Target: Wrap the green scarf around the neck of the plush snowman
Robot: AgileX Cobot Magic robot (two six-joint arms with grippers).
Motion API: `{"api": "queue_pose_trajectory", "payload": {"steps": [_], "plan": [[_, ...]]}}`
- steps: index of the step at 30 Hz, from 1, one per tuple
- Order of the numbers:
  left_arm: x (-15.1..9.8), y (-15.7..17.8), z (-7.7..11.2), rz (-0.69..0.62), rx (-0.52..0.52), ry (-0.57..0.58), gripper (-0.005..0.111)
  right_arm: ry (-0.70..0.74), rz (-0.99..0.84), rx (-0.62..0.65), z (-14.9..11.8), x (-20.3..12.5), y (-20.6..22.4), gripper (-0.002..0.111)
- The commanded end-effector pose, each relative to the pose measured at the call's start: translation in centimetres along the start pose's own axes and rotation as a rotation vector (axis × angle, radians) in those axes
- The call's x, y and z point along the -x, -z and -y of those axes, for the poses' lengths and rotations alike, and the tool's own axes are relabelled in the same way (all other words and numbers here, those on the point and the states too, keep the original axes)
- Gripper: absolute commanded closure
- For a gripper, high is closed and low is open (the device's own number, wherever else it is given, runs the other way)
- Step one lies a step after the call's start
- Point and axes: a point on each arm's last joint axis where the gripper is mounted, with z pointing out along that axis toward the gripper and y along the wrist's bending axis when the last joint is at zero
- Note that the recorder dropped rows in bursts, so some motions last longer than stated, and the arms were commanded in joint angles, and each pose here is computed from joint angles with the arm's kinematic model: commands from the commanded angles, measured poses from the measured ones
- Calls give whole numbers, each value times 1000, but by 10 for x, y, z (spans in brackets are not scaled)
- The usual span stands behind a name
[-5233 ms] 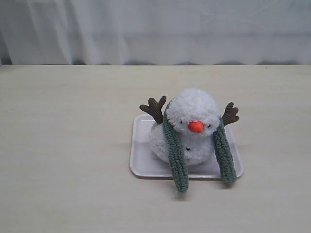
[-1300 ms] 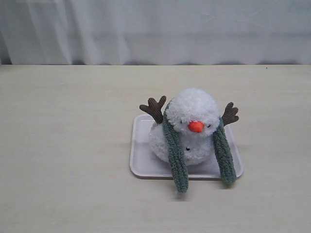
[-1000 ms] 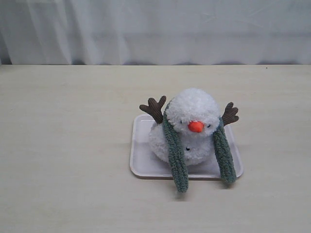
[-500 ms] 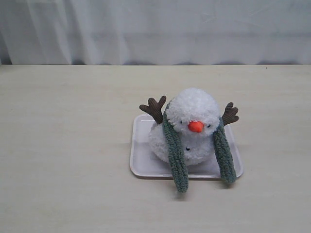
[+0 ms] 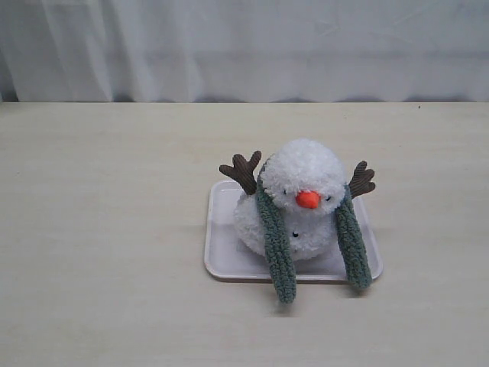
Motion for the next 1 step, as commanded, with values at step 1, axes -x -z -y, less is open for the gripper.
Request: {"api": "queue_pose_trajectory", "payload": {"steps": [1], "plan": [[0,0,0,4,2,8,107,0,-1,-10,1,-1,0,104]]}}
